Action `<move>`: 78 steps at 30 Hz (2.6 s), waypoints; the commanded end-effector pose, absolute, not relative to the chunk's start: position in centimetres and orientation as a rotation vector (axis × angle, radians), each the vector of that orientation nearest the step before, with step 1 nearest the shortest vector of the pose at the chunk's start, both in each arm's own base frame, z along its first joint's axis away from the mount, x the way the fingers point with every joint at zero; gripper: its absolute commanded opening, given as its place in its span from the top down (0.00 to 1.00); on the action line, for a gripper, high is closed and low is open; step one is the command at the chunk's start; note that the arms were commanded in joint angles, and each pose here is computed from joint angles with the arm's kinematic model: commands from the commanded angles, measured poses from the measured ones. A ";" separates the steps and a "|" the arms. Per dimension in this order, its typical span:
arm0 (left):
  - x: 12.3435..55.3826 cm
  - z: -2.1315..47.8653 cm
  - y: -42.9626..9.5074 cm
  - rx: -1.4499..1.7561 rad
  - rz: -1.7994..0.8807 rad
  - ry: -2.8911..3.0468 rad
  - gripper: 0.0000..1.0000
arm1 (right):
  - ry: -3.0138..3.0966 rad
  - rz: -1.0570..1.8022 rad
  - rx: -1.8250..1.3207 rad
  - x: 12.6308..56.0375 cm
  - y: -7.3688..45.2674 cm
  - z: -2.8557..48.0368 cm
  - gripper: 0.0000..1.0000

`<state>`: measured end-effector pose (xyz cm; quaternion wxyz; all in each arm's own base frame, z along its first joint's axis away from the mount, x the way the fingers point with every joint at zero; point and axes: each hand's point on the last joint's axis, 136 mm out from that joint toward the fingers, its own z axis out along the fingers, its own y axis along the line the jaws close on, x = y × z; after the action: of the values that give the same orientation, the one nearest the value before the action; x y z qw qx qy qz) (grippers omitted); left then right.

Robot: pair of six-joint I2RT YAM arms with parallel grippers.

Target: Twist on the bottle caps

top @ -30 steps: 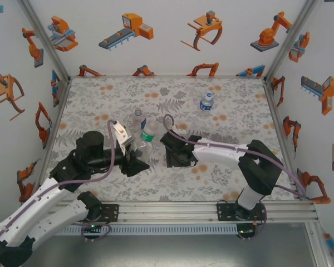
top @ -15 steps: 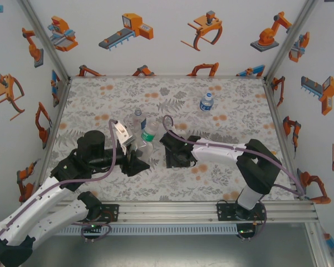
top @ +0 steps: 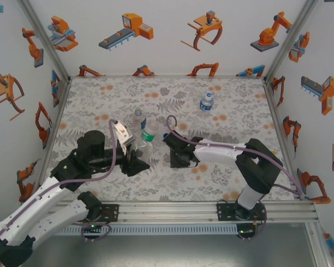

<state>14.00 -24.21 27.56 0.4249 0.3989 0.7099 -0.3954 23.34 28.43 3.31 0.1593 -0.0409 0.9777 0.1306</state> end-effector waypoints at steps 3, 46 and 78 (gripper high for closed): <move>13.9 28.5 -24.4 0.997 -1.012 1.742 1.00 | 2.758 0.566 -0.027 23.8 28.2 3.8 0.73; 14.0 28.4 -24.8 0.998 -1.028 1.744 1.00 | 2.778 0.140 -0.370 24.5 26.5 4.8 0.43; 14.1 28.2 -24.8 1.000 -1.025 1.744 1.00 | 2.838 0.209 -0.317 23.7 27.3 2.6 0.52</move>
<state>14.31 -24.64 27.44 0.4212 0.3979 0.7108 -0.3989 23.70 27.59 3.08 0.1392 -0.1176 0.9799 0.0809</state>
